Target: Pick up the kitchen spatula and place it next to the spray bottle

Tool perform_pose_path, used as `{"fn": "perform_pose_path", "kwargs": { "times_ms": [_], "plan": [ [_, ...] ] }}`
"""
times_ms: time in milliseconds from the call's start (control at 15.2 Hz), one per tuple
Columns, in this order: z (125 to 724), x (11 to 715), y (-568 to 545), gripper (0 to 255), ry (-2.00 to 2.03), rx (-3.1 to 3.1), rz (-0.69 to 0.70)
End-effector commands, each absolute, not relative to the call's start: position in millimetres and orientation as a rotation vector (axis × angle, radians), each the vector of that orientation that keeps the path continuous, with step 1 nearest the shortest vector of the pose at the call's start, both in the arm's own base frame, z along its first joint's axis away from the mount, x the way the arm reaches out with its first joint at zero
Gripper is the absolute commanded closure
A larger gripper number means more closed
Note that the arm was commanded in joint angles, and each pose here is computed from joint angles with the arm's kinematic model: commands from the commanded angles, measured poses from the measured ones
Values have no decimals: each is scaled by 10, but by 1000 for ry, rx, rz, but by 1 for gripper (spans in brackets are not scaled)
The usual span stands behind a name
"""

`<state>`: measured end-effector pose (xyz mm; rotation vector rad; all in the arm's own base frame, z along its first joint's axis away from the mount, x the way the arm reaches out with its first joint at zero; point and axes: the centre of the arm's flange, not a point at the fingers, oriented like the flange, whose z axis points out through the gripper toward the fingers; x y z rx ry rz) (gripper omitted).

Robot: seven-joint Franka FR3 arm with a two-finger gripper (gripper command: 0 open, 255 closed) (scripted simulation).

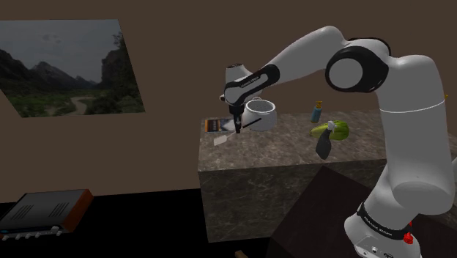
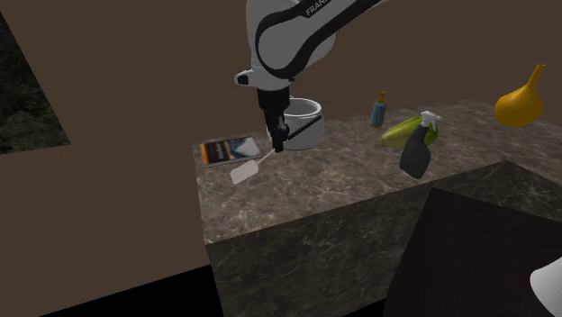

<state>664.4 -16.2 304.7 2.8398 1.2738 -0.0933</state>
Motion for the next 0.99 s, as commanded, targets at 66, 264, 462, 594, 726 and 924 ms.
{"fn": "perform_pose_path", "kwargs": {
  "times_ms": [66, 264, 462, 594, 726, 924],
  "plan": [
    [3198, 6644, -166, 255, 1274, 2840, -94],
    [3357, 6645, -166, 255, 1274, 2840, -94],
    [3515, 6645, -166, 255, 1274, 2840, -94],
    [3621, 6645, -166, 255, 1274, 2840, -94],
    [3726, 6645, -166, 255, 1274, 2840, -94],
    [3885, 6645, -166, 255, 1274, 2840, -94]
  ]
}}
